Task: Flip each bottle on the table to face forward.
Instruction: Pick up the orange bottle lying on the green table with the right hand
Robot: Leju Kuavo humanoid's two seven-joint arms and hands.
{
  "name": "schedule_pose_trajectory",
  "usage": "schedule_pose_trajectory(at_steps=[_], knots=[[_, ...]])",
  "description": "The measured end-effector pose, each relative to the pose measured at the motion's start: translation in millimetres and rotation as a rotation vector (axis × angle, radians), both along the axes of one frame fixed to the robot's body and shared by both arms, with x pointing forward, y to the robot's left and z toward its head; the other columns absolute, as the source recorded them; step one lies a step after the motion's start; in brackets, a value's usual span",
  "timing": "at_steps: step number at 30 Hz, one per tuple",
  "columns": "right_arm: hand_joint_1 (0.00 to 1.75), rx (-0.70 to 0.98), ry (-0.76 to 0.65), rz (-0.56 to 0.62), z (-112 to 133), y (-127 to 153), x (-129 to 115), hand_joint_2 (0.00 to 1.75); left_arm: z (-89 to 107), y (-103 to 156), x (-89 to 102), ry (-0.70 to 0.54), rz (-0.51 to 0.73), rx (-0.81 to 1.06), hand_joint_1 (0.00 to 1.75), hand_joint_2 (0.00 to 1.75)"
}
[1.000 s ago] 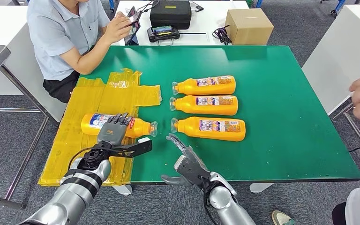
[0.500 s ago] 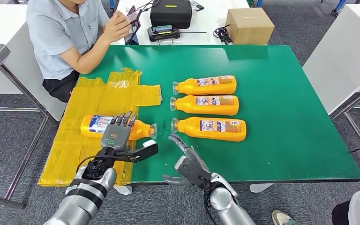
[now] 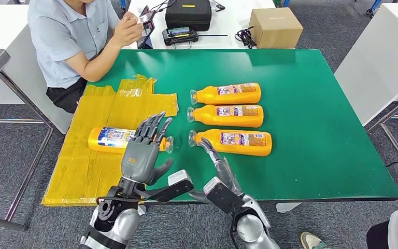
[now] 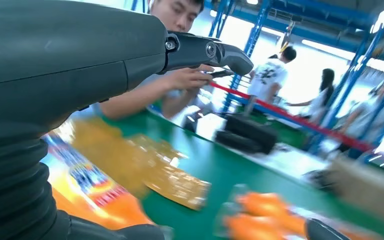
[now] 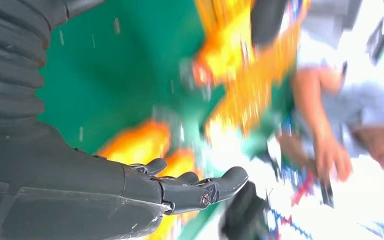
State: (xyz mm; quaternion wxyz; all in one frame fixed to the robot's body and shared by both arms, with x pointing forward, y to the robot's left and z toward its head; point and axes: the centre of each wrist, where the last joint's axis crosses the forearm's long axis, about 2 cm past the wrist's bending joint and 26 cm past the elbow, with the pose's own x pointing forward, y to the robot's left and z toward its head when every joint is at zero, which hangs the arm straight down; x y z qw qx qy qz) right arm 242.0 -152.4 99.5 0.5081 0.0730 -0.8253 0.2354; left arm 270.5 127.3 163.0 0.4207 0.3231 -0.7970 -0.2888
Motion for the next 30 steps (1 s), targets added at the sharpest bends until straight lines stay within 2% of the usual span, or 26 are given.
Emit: schedule_pose_trajectory(at_steps=[4, 7, 12, 15, 21, 30], knots=[[0.00, -0.143, -0.120, -0.162, 15, -13, 2, 1.75, -0.8, 2, -13.2, -0.041, -0.049, -0.183, 0.00, 1.75], [0.00, -0.280, -0.190, -0.277, 21, -24, 3, 1.75, -10.2, 4, -23.5, -0.009, -0.098, -0.326, 0.00, 1.75], [0.00, -0.393, -0.238, -0.374, 25, -37, 5, 1.75, -19.6, 4, -34.2, 0.032, -0.136, -0.434, 0.00, 1.75], [0.00, -0.509, -0.262, -0.439, 27, -44, 7, 1.75, -22.3, 3, -39.3, 0.075, -0.184, -0.576, 0.00, 1.75], [0.00, -0.602, -0.294, -0.473, 27, -60, 19, 1.75, -21.6, 6, -44.7, 0.111, -0.238, -0.742, 0.00, 1.75], [0.00, -0.798, -0.248, -0.492, 19, -60, 35, 1.75, -20.2, 7, -45.8, 0.127, -0.246, -0.779, 0.00, 1.75]])
